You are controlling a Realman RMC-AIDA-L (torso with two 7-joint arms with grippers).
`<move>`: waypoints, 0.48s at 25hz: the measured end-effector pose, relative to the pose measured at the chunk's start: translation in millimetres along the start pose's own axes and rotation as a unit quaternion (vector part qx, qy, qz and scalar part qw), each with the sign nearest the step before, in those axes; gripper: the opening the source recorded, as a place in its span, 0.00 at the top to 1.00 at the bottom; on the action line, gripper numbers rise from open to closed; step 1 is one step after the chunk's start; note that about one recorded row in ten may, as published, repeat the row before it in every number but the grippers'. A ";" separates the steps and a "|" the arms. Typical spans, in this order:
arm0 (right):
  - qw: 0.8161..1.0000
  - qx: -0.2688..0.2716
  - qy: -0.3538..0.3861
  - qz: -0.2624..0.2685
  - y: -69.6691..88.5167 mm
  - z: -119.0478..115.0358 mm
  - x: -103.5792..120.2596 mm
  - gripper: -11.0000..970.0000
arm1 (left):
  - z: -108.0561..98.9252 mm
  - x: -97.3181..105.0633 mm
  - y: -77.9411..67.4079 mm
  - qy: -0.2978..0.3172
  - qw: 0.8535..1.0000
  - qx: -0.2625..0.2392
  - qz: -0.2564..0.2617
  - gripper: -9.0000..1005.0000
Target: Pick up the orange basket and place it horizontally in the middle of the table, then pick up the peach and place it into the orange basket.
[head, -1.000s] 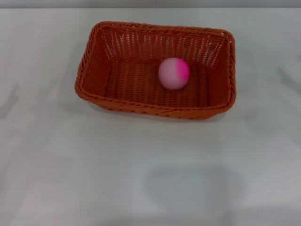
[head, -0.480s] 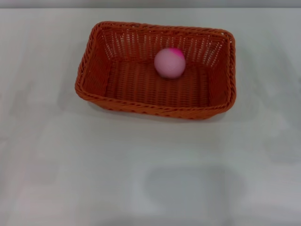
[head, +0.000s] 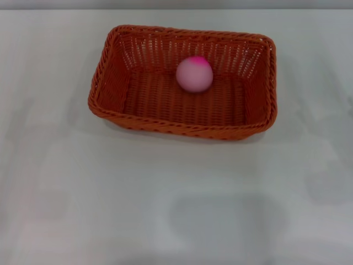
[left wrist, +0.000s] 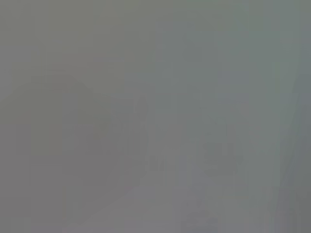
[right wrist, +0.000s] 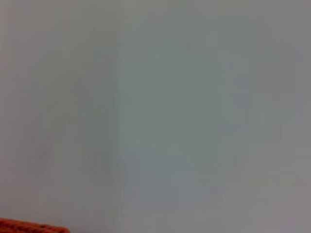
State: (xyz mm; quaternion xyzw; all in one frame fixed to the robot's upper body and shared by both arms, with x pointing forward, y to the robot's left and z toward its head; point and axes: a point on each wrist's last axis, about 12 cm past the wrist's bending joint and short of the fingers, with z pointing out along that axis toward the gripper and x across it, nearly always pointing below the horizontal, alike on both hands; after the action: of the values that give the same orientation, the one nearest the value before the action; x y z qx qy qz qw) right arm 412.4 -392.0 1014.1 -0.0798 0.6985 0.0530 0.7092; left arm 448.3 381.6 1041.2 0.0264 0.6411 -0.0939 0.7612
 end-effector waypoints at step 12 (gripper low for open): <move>0.999 0.015 -0.028 0.007 1.3 2.0 -4.3 0.10 | 5.6 0.0 0.8 -0.010 1.000 -0.016 -0.008 0.14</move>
State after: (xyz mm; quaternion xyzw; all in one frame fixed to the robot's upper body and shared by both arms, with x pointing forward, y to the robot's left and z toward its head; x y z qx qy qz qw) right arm 414.1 -390.3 1018.4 -0.0625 0.6796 0.0495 0.7292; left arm 453.8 381.5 1042.1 0.0081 0.6352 -0.0904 0.7670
